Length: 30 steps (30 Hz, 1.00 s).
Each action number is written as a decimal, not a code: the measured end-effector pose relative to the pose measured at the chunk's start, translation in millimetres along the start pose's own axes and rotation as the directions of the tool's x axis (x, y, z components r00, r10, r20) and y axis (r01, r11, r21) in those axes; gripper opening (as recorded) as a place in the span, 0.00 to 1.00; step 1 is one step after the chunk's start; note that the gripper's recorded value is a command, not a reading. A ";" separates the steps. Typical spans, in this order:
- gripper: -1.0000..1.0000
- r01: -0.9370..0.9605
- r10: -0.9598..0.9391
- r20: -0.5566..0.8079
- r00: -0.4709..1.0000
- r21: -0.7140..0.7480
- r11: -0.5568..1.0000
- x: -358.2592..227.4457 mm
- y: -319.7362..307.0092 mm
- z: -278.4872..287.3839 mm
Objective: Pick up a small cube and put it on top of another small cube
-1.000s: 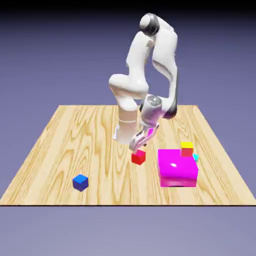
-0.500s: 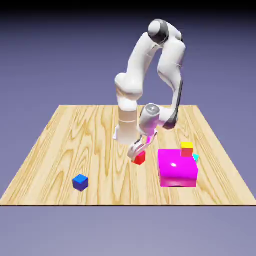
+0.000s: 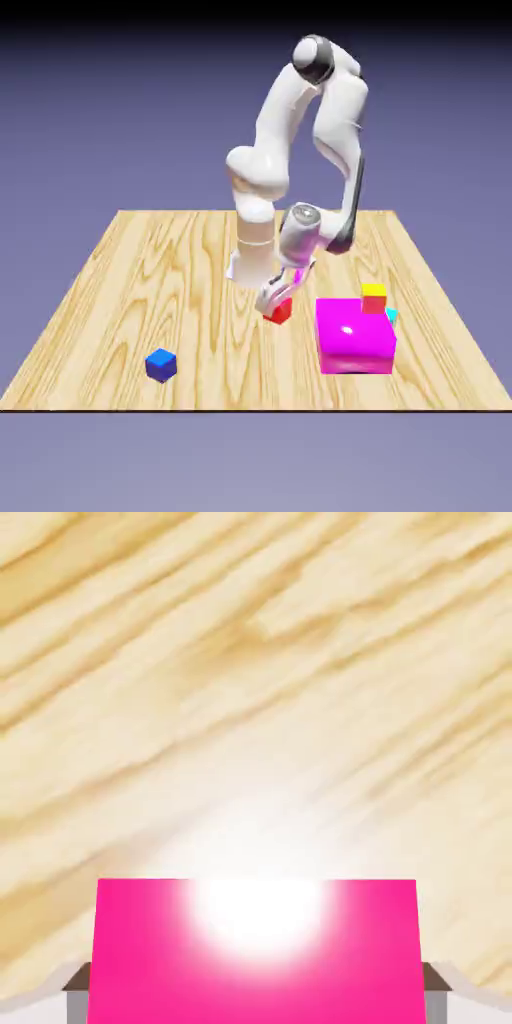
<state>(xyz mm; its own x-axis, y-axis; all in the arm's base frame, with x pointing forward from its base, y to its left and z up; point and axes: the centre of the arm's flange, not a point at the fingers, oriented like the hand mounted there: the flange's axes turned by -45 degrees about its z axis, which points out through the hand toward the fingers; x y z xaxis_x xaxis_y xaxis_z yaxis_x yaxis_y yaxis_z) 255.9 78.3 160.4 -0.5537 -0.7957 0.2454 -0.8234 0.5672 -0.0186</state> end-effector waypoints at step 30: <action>0.00 0.589 -0.596 0.049 0.802 0.102 0.802 -154.4 49.5 -206.4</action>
<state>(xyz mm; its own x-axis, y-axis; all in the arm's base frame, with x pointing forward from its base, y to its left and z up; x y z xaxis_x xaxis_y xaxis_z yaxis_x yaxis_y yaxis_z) 326.3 273.0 321.6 0.0404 -0.9862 0.1608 -0.9989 -0.0358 0.0313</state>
